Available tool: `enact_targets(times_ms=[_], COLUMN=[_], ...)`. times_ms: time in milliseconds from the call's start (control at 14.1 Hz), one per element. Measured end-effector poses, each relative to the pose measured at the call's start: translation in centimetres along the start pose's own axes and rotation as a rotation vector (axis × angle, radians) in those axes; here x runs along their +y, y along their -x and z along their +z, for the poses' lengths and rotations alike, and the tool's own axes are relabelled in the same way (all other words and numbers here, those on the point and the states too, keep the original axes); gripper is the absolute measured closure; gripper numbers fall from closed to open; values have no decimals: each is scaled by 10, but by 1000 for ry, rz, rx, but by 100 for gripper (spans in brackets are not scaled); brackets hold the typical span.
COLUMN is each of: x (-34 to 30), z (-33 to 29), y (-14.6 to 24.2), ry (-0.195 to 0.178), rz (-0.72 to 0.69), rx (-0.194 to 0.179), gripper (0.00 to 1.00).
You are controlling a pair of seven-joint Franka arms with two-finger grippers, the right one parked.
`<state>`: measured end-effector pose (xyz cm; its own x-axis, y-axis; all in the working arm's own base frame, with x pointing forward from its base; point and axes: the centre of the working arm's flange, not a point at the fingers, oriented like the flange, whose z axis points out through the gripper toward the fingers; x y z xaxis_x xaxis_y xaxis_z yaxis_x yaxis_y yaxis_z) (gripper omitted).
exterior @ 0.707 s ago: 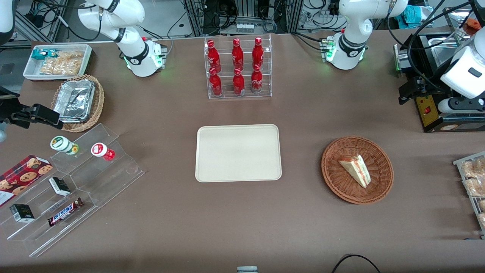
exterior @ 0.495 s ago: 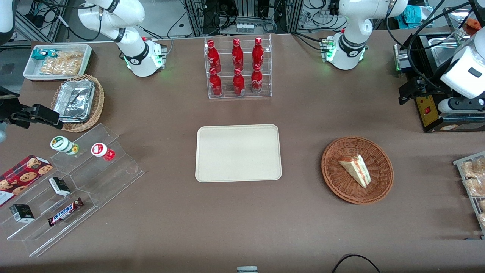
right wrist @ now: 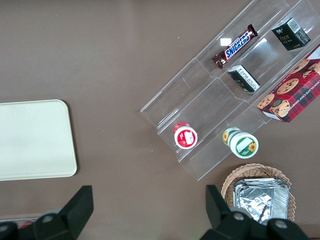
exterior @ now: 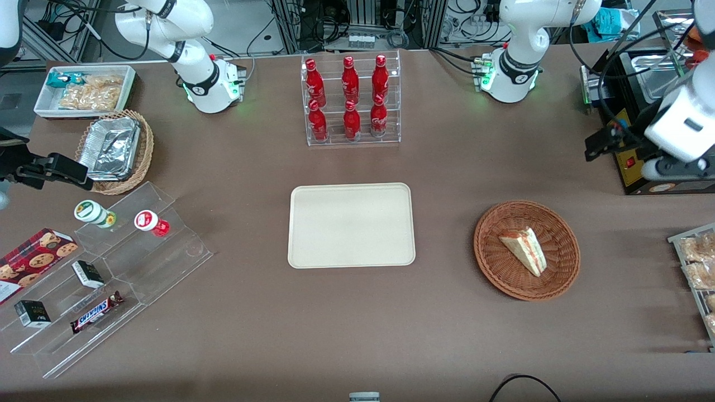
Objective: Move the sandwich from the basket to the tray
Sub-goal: 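Move the left gripper down over the sandwich in the wicker basket, then close the left gripper on the sandwich wedge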
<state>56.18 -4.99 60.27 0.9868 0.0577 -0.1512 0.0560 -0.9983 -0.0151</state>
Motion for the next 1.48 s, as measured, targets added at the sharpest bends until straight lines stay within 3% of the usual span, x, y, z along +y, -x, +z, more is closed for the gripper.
enact_targets(times_ms=[141, 212, 495, 707, 990, 1485], x=[2, 3, 11, 18, 21, 20], z=[42, 65, 168, 231, 283, 345], y=[-28, -44, -104, -131, -145, -128], ry=[-7, -10, -12, -15, -11, -11], rz=[-124, -204, -498, -644, -714, -734], rx=[-59, -72, -82, -95, -91, -92], gripper=[0, 0, 0, 0, 0, 0])
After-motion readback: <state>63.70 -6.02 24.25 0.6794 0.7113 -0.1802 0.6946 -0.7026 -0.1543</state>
